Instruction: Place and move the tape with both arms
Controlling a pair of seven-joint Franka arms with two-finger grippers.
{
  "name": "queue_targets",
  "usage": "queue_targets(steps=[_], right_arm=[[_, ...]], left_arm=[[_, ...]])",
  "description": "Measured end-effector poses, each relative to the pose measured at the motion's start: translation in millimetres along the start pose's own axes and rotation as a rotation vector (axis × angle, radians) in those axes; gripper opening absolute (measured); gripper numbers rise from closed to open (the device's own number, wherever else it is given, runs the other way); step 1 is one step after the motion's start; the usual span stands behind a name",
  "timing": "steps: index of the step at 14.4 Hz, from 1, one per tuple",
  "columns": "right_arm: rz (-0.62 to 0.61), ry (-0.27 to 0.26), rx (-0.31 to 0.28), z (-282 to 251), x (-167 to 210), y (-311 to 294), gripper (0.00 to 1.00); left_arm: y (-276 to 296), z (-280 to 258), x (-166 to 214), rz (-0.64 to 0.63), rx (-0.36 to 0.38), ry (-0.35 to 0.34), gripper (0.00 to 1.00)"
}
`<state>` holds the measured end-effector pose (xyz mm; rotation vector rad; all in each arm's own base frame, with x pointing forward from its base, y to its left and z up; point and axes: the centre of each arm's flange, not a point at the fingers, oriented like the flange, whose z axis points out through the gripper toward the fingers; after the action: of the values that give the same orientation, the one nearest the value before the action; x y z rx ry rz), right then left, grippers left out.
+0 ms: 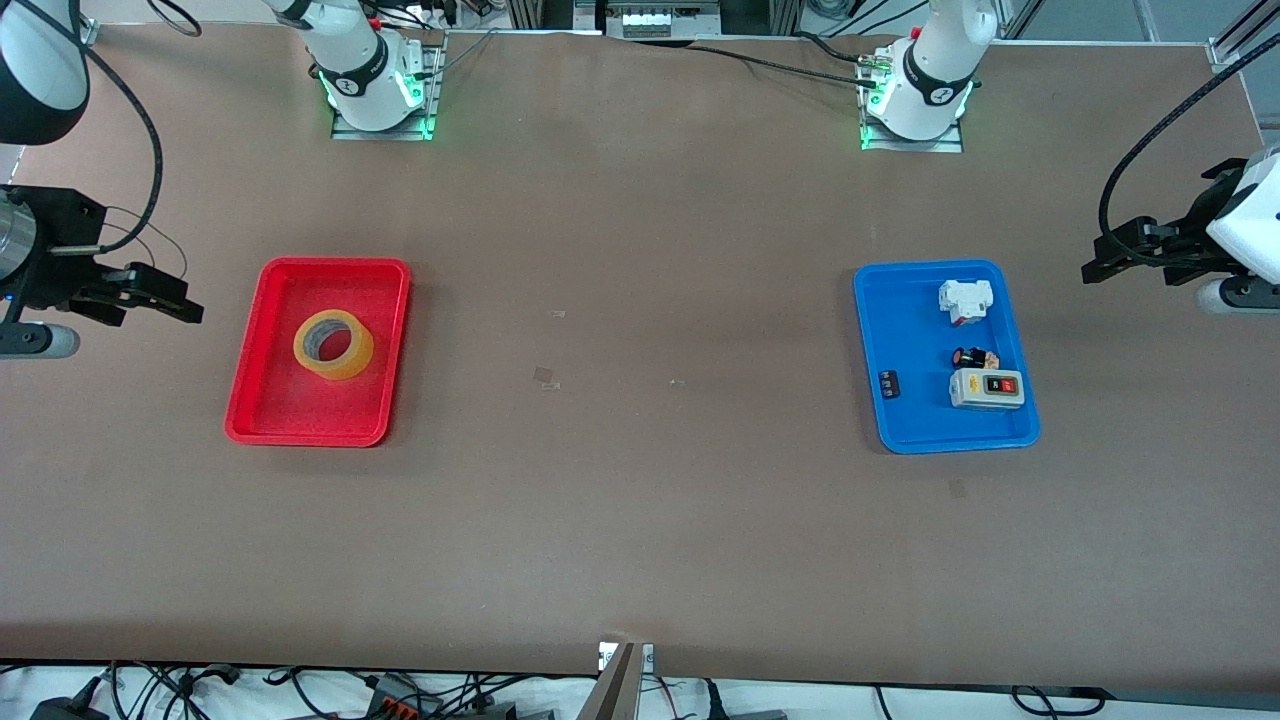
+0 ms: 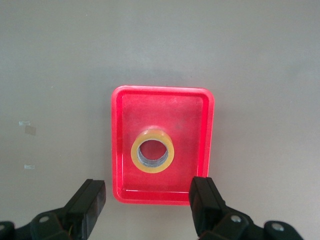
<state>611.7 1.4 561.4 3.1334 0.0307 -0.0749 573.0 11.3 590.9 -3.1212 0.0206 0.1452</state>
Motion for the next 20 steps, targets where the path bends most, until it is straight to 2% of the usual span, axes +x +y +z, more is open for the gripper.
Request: queue_targets(steps=[5, 12, 20], right_arm=[[-0.009, -0.024, 0.000, 10.3, -7.5, -6.1, 1.00], [-0.009, 0.007, -0.004, -5.1, -33.3, -5.9, 1.00], [-0.007, -0.021, -0.004, -2.7, -38.0, -5.1, 1.00]], left_arm=[[0.0, -0.5, -8.5, -0.001, 0.000, -0.004, 1.00], [-0.4, -1.9, -17.0, -0.002, 0.001, -0.003, 1.00], [-0.5, -2.6, -18.0, -0.002, 0.001, -0.002, 1.00]])
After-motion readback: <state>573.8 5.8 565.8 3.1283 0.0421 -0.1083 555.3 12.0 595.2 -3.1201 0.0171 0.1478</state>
